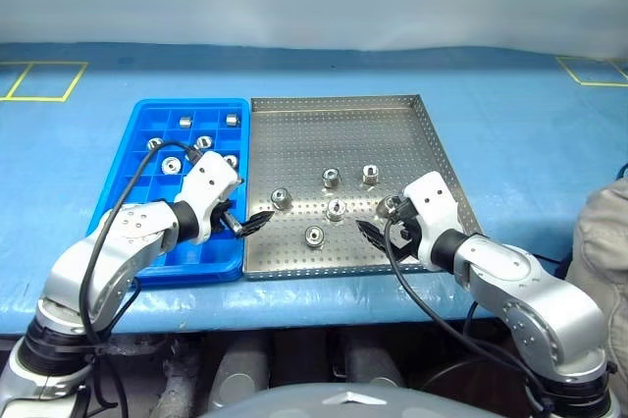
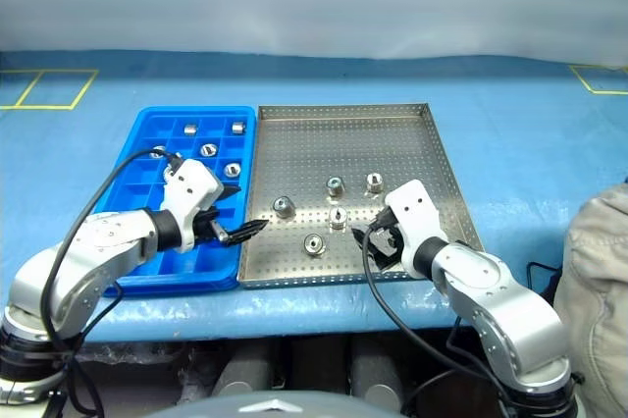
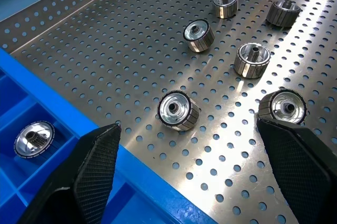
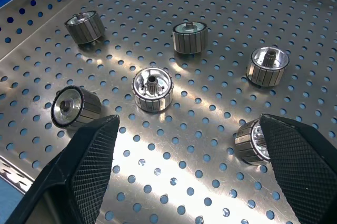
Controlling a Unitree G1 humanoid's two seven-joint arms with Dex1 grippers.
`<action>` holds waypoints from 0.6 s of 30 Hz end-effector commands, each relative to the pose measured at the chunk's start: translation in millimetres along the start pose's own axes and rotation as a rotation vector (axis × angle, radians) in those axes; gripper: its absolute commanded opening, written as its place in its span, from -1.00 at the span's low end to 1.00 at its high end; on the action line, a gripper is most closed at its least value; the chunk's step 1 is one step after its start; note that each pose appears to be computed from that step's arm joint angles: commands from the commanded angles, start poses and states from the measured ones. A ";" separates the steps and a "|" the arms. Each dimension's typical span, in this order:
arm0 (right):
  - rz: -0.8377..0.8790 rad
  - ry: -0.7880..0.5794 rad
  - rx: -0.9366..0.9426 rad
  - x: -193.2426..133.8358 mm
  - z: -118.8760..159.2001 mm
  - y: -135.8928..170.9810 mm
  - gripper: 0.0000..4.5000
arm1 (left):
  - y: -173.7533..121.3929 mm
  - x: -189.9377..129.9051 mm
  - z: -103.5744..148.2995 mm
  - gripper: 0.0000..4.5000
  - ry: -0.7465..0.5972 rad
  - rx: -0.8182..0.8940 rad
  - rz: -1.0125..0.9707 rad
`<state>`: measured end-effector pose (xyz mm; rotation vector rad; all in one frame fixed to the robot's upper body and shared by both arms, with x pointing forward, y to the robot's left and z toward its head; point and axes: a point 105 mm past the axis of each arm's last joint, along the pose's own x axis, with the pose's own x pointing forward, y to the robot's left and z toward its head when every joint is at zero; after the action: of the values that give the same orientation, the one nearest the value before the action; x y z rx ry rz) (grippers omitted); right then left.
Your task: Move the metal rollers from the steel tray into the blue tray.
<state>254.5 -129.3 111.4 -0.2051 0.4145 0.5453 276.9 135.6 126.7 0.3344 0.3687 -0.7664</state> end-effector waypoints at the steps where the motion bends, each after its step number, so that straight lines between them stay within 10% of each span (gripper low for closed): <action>1: -0.007 -0.039 -0.031 -1.3 9.4 -0.5 0.99 | 3.7 -4.2 4.7 1.00 -0.017 0.025 0.021; 18: -0.032 -0.066 -0.026 1.9 12.3 -1.8 0.99 | 23.8 38.7 39.1 1.00 0.131 0.128 -0.176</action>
<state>258.8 -126.1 111.5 -0.2074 0.3952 0.5383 324.0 114.2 149.2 0.4725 0.4490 -0.9280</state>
